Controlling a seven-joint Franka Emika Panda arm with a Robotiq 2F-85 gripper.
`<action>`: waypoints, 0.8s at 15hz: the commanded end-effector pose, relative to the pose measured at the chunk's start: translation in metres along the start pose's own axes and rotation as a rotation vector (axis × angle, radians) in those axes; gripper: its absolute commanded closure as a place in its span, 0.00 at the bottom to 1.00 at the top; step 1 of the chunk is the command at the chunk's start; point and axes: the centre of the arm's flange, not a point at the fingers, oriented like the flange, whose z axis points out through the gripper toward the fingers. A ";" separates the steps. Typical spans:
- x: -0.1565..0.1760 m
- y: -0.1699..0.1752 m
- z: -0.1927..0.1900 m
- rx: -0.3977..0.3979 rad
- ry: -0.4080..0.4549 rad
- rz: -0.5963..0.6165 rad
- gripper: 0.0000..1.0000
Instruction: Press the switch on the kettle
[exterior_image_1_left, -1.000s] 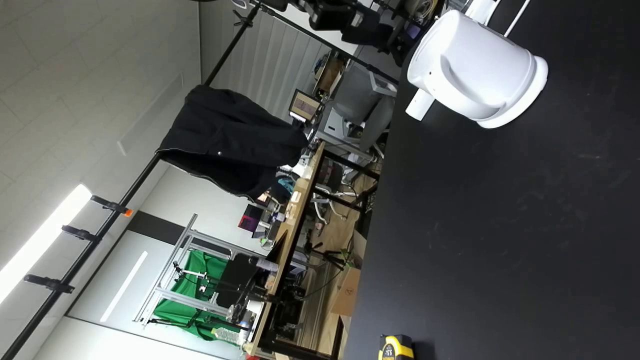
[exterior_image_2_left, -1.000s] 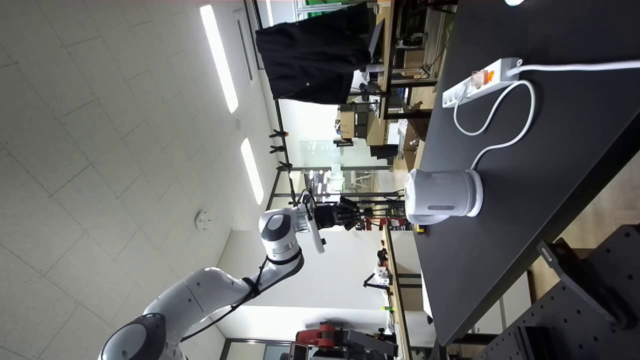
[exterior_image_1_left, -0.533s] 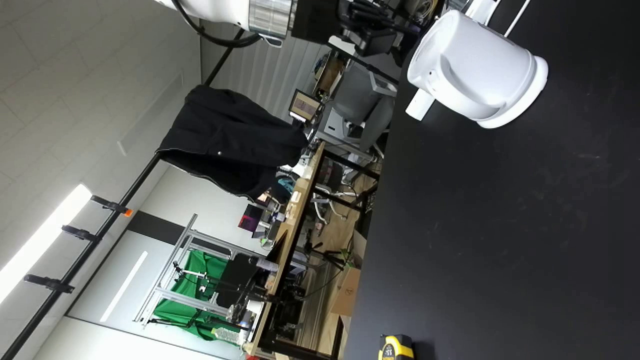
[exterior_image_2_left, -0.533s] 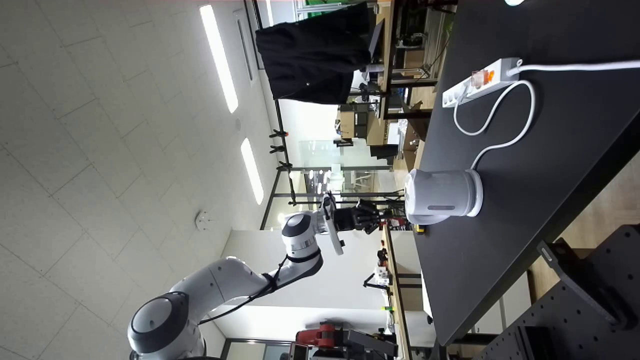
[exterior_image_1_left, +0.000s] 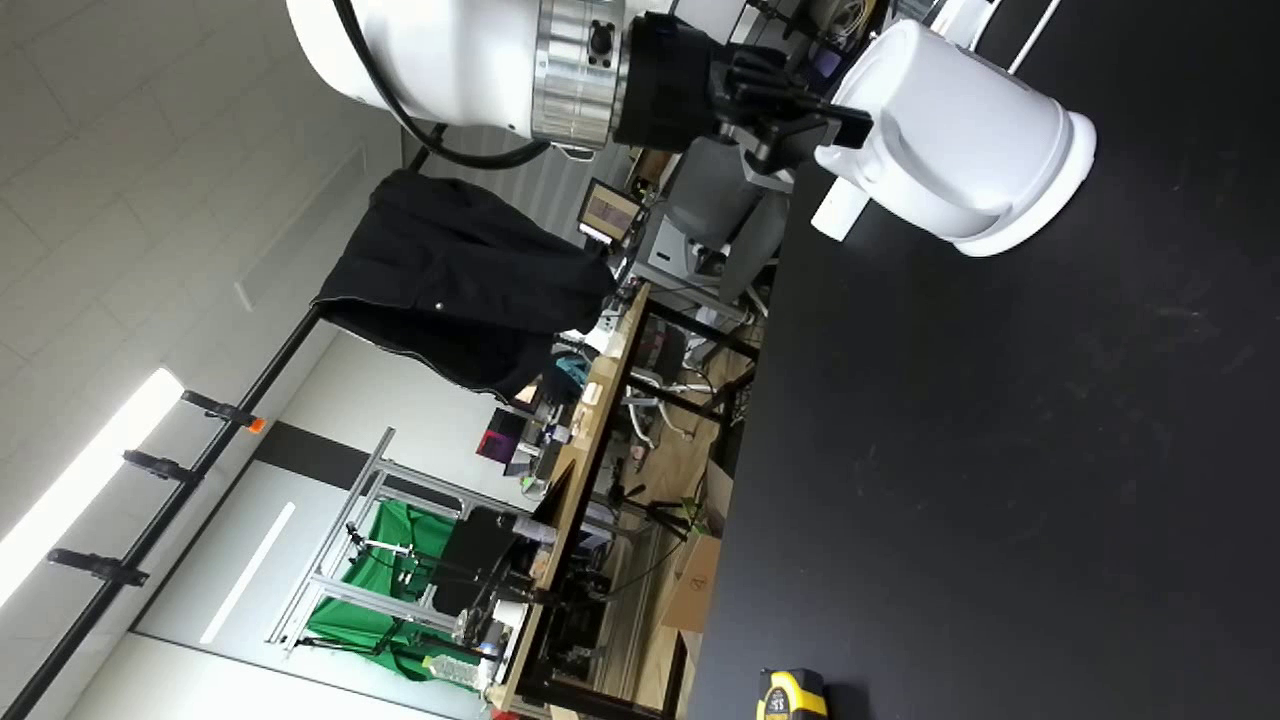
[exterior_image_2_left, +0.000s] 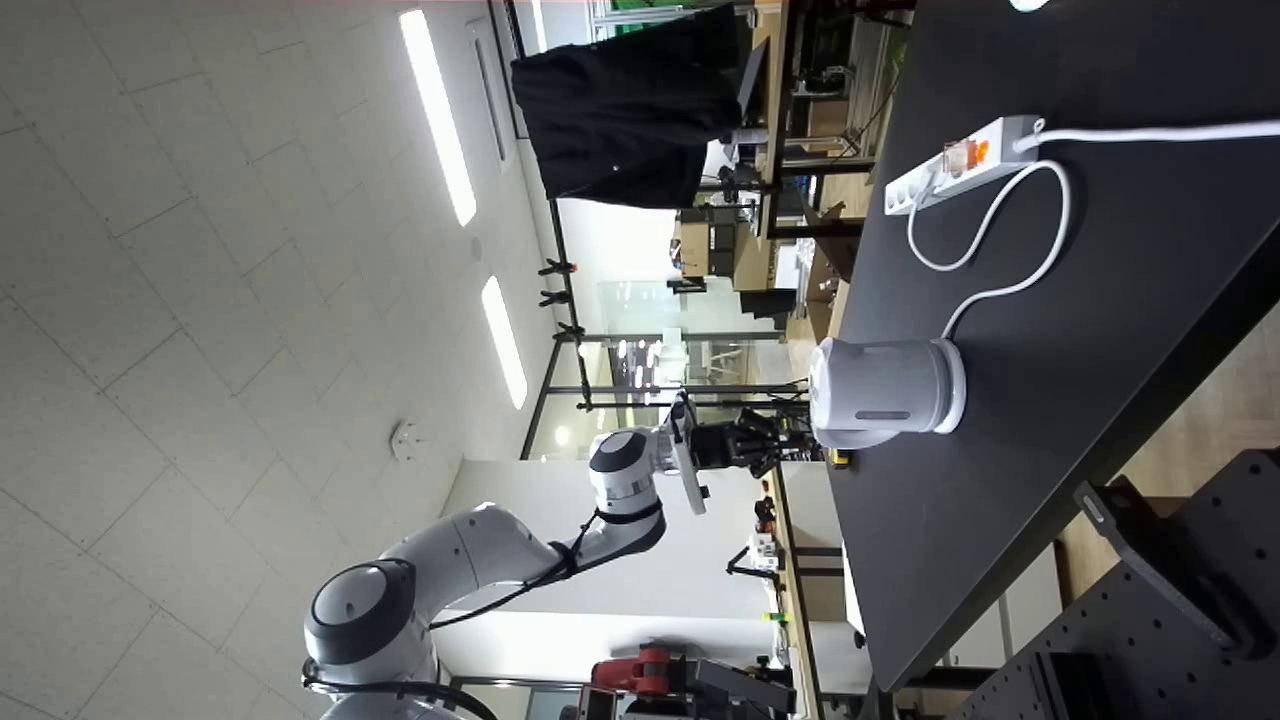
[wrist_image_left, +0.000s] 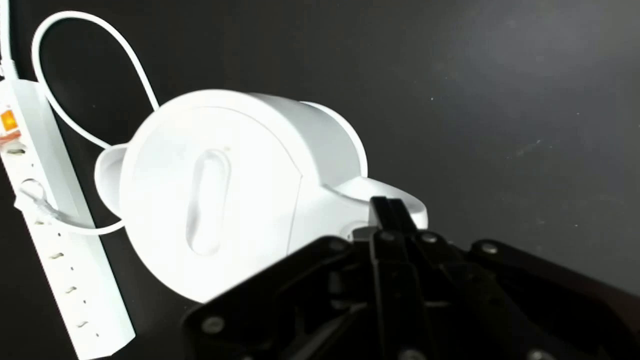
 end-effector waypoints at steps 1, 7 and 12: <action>0.011 -0.005 -0.003 -0.019 0.008 0.012 1.00; 0.014 -0.007 0.001 -0.022 0.060 -0.002 1.00; 0.018 -0.008 0.005 -0.012 0.099 -0.006 1.00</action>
